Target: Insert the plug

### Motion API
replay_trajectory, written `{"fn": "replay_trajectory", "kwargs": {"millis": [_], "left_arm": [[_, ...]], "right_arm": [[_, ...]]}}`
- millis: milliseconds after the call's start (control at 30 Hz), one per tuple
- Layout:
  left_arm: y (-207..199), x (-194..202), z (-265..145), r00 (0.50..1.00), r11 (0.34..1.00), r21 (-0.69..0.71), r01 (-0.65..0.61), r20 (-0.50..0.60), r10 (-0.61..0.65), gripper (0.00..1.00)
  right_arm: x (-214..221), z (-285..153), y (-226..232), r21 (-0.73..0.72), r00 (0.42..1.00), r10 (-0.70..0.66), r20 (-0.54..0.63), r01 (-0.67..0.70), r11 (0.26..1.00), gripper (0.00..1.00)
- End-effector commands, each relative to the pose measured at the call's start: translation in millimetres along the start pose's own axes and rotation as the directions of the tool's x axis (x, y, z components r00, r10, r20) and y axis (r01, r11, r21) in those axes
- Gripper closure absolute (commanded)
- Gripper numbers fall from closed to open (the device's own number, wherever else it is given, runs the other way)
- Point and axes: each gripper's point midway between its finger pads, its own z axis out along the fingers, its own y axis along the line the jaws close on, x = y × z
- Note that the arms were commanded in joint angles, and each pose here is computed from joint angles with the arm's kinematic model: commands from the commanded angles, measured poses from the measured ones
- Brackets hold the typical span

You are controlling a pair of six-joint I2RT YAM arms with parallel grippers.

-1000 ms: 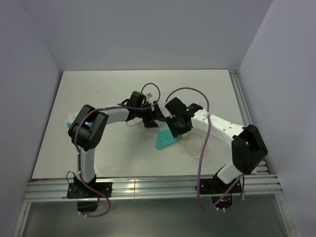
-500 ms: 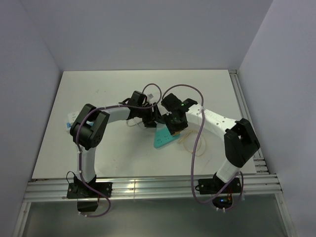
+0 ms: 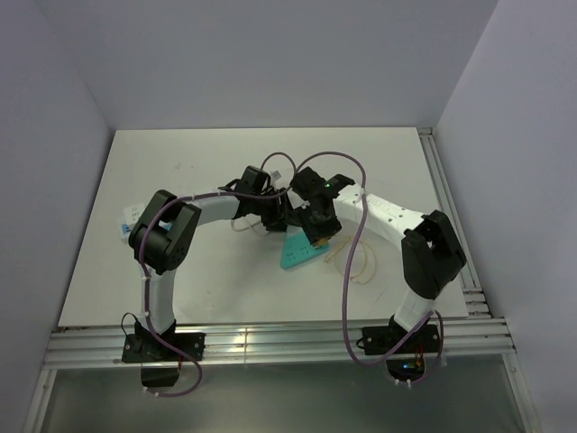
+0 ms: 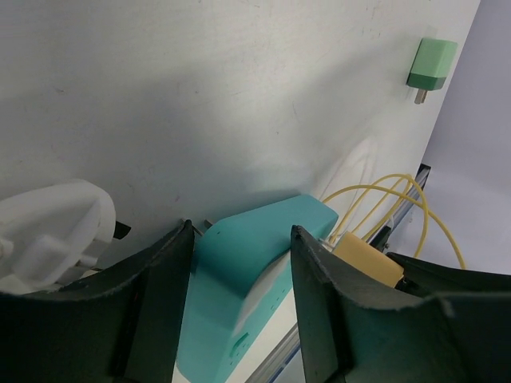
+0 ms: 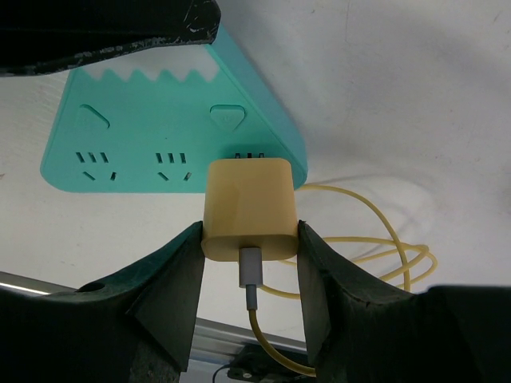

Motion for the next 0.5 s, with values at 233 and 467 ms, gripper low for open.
{"fn": "replay_trajectory", "kwargs": {"millis": [233,467], "left_arm": [[26,25,18,0.997,0.992,-0.115,-0.047,-0.059,0.04,0.55],[27,26,19,0.997,0.992,-0.115,-0.049,-0.066,0.041,0.57]], "right_arm": [[1,12,-6,0.058,0.999,-0.005,-0.042,0.008,0.998,0.88],[7,21,-3,0.046,0.999,0.011,-0.035,-0.009,0.999,0.89]]}}
